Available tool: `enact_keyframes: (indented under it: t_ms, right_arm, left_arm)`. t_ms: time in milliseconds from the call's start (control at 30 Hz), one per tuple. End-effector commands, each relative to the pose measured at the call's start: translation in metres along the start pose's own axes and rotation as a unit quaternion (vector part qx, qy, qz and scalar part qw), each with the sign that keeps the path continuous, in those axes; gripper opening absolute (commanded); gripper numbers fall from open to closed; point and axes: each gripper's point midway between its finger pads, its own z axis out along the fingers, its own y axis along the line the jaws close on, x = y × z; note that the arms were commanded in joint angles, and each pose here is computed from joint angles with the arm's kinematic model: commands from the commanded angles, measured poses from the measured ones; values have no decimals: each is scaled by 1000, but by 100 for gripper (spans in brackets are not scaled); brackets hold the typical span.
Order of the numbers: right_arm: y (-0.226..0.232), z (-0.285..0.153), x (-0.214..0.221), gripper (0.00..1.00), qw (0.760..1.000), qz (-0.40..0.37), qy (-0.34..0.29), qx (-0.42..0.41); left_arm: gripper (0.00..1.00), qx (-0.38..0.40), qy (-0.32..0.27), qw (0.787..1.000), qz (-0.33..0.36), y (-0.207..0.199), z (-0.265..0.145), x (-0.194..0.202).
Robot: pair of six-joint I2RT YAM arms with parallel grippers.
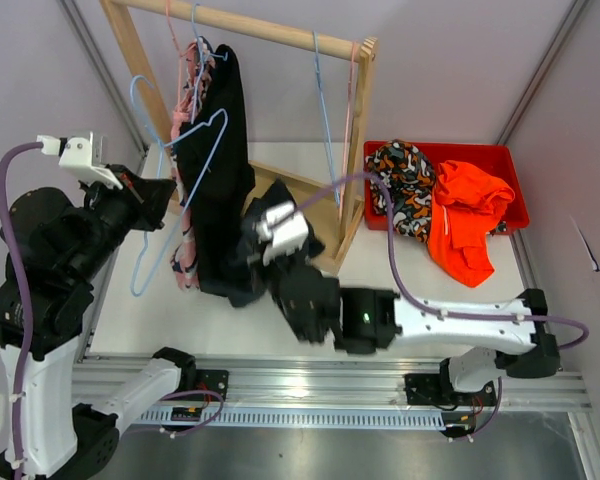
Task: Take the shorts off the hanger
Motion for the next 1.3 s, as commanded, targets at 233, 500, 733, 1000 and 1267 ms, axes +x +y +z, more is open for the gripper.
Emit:
enact_keyframes:
  t_ms: [233,500,733,1000,1267]
  right_arm:
    - [-96,-116,-126,0,992,65,-84,73]
    - [-222,-119,-208,0,969,7,-173,178]
    - [-270,-128,-278,0,934,-57,-256,242]
    - [-322,-74,-344,0,911,-109,-301,259]
    - [-485,2,-283,0,919,-42,-259,293]
  left_arm:
    - [0,2,-23,1000,-16,3,23,9]
    - [0,14,-3,1000,3,5,28,30]
    - [0,9,-5,1000,18,9,36,32]
    - [0,17,-5,1000,20,6,59,31]
    - [0,19,9,1000,22,9,78,44]
